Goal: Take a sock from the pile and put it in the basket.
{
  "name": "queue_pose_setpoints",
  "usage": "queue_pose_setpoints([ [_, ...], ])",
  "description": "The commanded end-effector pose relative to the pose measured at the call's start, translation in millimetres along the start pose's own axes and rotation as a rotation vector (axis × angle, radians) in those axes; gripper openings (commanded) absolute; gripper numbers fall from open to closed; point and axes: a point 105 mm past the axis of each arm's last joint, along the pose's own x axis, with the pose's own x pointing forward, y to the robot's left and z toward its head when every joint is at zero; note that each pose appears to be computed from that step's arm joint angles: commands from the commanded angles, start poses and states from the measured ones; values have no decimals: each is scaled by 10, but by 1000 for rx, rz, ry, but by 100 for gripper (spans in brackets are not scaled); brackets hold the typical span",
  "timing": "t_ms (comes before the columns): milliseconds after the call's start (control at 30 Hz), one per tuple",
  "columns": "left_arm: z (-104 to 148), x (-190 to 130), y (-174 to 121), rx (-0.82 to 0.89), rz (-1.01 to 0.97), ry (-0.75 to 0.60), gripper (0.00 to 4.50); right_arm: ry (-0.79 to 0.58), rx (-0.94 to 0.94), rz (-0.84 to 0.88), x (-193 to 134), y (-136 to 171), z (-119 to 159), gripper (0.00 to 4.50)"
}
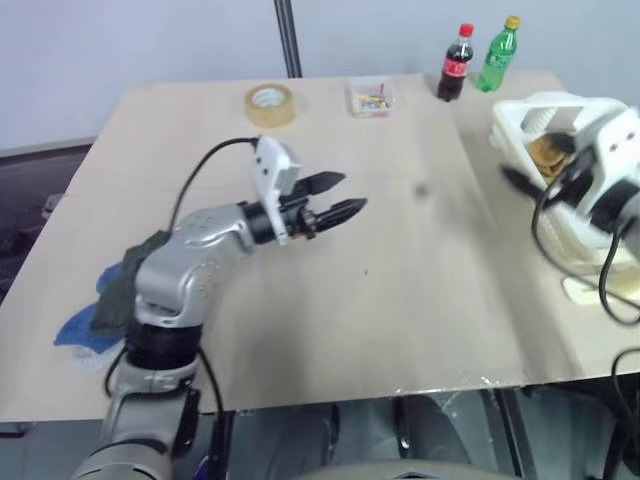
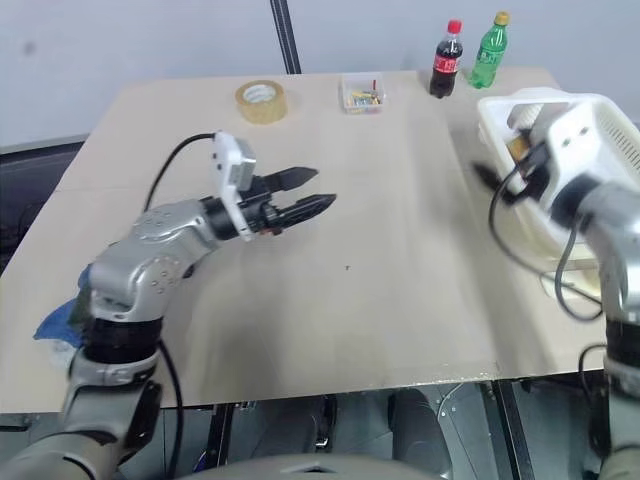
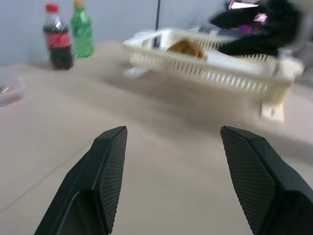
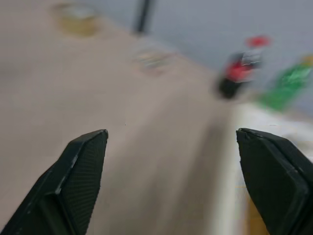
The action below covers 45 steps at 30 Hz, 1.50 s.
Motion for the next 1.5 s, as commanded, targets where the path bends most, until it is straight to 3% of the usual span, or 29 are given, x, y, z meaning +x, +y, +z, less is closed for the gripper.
queue_pose_setpoints([
  [33, 178, -117, -91, 50, -43, -33, 325, -9, -58, 46, -127, 229, 132, 445],
  [167, 203, -250, -116, 50, -54, -7, 325, 59, -12, 67, -229, 412, -78, 445],
  [367, 199, -269, -155, 35, -68, 8, 325, 88, 21, 42, -274, 451, -229, 445],
  [833, 156, -423, -212, 26, -50, 48, 325, 64, 41, 91, -248, 687, -328, 445],
  [1000, -33, -643, 50, 139, 123, 131, 325, 66, 48, 112, -266, 740, -365, 445],
  [1067, -38, -838, 356, 293, 321, 134, 325, 76, 56, 134, -279, 785, -415, 445],
  [1100, 0, -974, 507, 427, 431, 145, 350, 78, 60, 143, -284, 801, -432, 448],
  [1200, 17, -1131, 638, 418, 479, 128, 445, 77, 61, 151, -284, 810, -456, 450],
  [1400, 23, -1309, 464, 304, 443, 131, 445, 69, 52, 167, -272, 807, -480, 450],
  [1500, 131, -1415, 578, 233, 543, 72, 445, 65, 57, 177, -269, 817, -485, 450],
])
